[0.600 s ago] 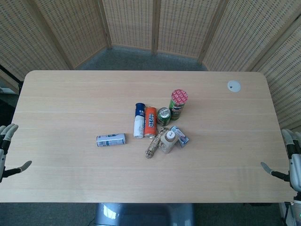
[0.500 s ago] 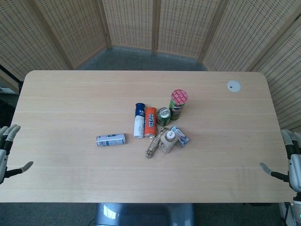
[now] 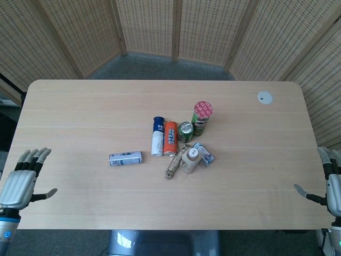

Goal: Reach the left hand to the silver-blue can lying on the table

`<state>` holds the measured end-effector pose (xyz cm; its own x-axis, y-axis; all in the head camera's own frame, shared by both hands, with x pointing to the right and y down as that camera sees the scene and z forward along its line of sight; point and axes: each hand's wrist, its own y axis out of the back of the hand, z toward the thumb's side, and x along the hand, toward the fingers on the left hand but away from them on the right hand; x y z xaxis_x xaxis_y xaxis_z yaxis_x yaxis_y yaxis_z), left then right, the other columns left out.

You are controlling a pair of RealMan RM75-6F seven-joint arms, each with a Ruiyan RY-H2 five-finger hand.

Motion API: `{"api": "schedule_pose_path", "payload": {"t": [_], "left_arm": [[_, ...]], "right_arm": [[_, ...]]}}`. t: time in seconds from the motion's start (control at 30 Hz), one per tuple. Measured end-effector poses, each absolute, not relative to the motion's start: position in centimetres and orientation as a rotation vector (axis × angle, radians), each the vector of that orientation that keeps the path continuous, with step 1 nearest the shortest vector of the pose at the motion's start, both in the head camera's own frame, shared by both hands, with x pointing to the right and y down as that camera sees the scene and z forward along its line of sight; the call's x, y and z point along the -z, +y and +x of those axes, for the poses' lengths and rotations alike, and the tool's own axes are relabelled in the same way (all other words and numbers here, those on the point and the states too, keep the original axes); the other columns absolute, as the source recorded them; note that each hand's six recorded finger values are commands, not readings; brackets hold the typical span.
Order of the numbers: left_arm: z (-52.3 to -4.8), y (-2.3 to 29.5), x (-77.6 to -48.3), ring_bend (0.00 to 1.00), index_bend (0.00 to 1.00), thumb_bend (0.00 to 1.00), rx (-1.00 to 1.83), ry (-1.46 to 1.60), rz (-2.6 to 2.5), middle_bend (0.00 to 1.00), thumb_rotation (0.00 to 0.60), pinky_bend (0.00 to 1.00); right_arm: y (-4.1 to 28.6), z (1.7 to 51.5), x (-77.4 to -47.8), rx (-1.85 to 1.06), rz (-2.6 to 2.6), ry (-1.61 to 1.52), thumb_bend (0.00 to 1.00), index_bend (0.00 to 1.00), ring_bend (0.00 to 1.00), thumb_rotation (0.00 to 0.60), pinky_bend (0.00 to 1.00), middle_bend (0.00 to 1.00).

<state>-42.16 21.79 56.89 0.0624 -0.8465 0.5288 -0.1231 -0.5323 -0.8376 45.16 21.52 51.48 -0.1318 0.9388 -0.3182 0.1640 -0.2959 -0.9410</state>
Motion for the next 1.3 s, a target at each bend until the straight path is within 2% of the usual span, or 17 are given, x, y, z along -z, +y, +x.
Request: {"api": "schedule_pose_path", "payload": {"t": [0.43, 0.83, 1.3], "left_arm": [[-33.0, 17.7, -65.0, 0.0, 0.0, 0.0, 1.656, 0.761, -1.778, 0.0, 0.6, 0.0], [-24.2, 15.7, -69.6, 0.0, 0.0, 0.0, 1.725, 0.549, -1.723, 0.0, 0.6, 0.0], [-20.1, 15.8, -73.8, 0.0, 0.0, 0.0, 1.757, 0.513, -1.725, 0.0, 0.6, 0.0]], "right_arm": [[21.5, 45.8, -51.6, -1.502, -1.518, -1.296, 0.0, 0.0, 0.0, 0.509, 0.0, 0.0], [21.4, 46.1, -51.5, -1.501, -1.533, -1.322, 0.0, 0.0, 0.0, 0.514, 0.0, 0.0], [21.2, 46.8, -51.6, -1.502, -1.555, -1.353, 0.0, 0.0, 0.0, 0.51, 0.0, 0.0]]}}
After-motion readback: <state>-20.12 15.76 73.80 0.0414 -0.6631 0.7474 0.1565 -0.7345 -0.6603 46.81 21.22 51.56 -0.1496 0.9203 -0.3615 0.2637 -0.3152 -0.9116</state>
